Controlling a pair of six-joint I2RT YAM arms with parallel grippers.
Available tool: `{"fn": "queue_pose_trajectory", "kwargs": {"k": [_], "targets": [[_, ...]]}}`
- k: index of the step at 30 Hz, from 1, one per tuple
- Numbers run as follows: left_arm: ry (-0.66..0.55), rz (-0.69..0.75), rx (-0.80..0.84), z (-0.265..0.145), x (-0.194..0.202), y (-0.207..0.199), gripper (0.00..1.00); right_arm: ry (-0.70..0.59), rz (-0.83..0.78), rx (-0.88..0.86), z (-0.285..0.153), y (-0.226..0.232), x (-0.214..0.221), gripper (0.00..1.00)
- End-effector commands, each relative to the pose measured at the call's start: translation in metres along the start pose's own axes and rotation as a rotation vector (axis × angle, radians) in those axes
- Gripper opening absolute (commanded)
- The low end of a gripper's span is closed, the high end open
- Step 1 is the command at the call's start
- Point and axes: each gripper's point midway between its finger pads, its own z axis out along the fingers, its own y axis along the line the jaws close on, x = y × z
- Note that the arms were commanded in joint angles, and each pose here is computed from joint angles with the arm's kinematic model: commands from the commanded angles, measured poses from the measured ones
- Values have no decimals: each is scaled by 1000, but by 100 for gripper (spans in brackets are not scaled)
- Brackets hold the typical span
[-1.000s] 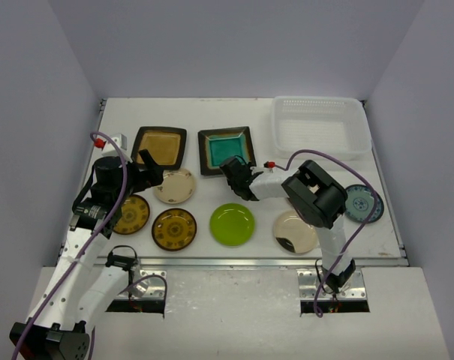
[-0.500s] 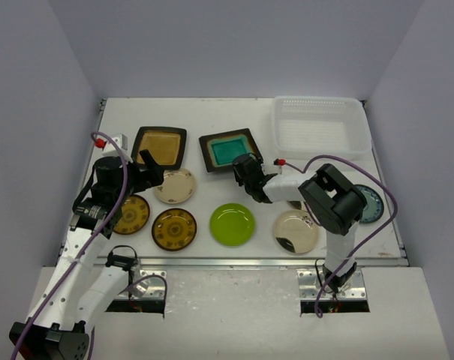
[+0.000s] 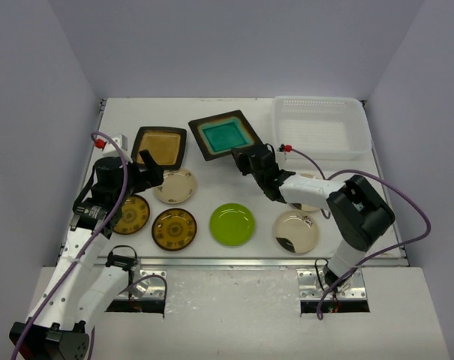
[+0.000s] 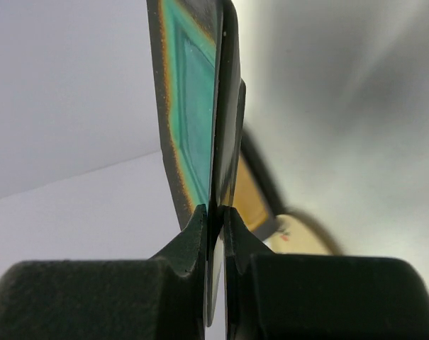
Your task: Place the plates into the plastic bin on the countertop
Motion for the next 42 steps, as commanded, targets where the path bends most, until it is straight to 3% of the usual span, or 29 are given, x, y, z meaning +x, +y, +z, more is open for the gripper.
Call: {"fn": "queue_pose_trajectory", "kwargs": {"k": [1, 11, 13, 22, 35, 42], "targets": [[-58, -8, 20, -2, -12, -6, 100, 24, 170, -437, -55, 154, -19, 0], [-52, -8, 27, -2, -11, -7, 100, -251, 186, -346, -59, 159, -151, 0], [-49, -7, 30, -1, -11, -8, 100, -314, 199, -297, -61, 148, -186, 0], [-44, -6, 35, 0, -10, -9, 100, -458, 193, -127, -58, 109, -269, 0], [-41, 0, 48, -1, -8, -12, 100, -452, 29, -24, -17, 118, -299, 0], [-43, 1, 51, -2, -8, -13, 100, -467, 16, 43, 1, 98, -306, 0]]}}
